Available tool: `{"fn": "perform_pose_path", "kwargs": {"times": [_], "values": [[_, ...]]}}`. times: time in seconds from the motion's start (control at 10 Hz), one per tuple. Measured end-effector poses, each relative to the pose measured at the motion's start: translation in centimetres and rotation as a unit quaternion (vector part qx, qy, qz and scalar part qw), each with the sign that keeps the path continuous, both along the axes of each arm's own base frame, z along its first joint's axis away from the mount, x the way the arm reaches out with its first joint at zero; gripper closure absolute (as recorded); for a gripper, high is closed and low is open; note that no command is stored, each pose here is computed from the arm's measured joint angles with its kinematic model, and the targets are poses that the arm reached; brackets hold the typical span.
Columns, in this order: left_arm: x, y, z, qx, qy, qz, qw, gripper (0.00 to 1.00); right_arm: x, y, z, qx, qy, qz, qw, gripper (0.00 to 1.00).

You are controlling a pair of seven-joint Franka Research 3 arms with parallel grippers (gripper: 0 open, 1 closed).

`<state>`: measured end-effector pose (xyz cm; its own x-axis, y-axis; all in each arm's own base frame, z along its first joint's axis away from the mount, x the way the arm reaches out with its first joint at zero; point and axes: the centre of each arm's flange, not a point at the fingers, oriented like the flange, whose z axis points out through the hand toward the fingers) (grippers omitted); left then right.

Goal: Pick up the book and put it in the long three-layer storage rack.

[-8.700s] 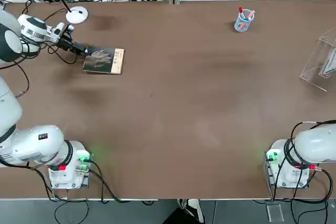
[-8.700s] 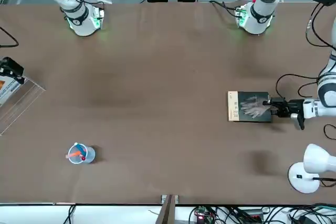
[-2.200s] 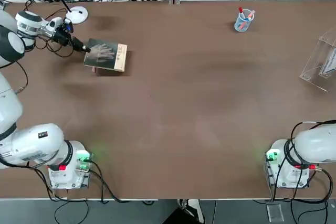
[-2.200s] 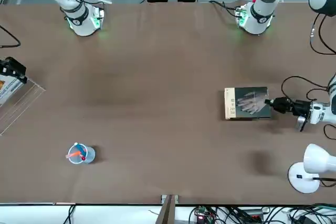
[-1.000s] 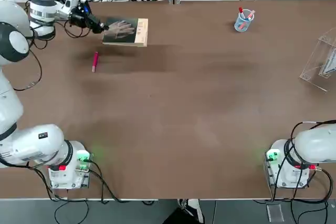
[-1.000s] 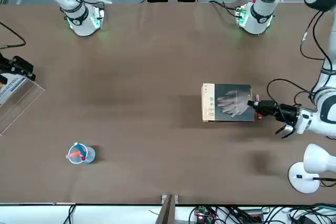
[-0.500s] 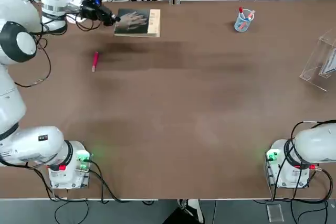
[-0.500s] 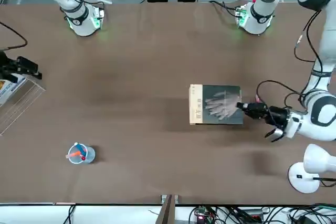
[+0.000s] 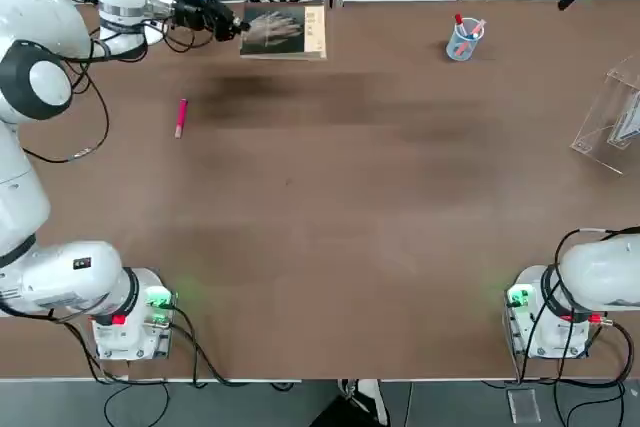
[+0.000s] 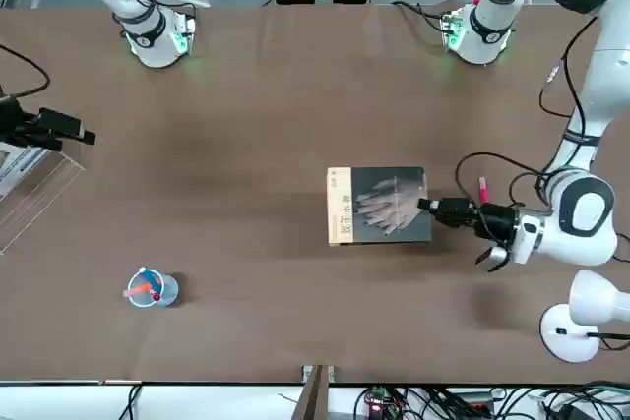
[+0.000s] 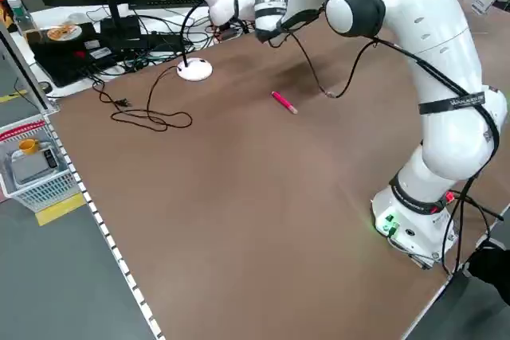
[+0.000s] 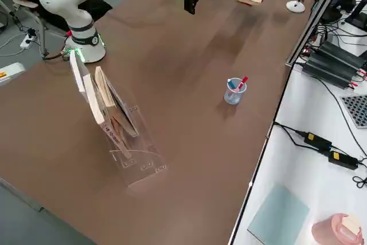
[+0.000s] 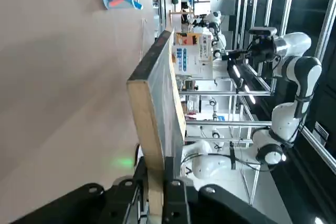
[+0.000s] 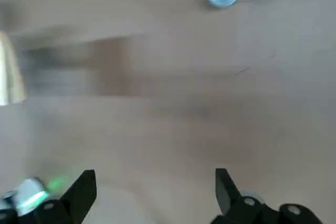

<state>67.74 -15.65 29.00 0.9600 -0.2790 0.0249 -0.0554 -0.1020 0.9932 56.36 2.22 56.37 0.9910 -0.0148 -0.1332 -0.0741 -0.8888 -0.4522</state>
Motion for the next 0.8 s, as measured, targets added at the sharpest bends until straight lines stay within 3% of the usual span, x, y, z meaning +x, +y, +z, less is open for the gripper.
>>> {"fn": "perform_pose_path", "kwargs": {"times": [0.4, 0.8], "values": [[-0.2, -5.3, 1.8, -0.015, -0.014, 0.010, 1.000, 1.00, -0.8, 0.0, -3.7, 0.092, 0.042, -0.012, 0.995, 0.00], [-1.8, -11.9, 2.0, -0.005, -0.017, -0.006, 1.000, 1.00, -1.6, -0.4, -7.4, 0.171, 0.058, -0.011, 0.984, 0.00]]}}
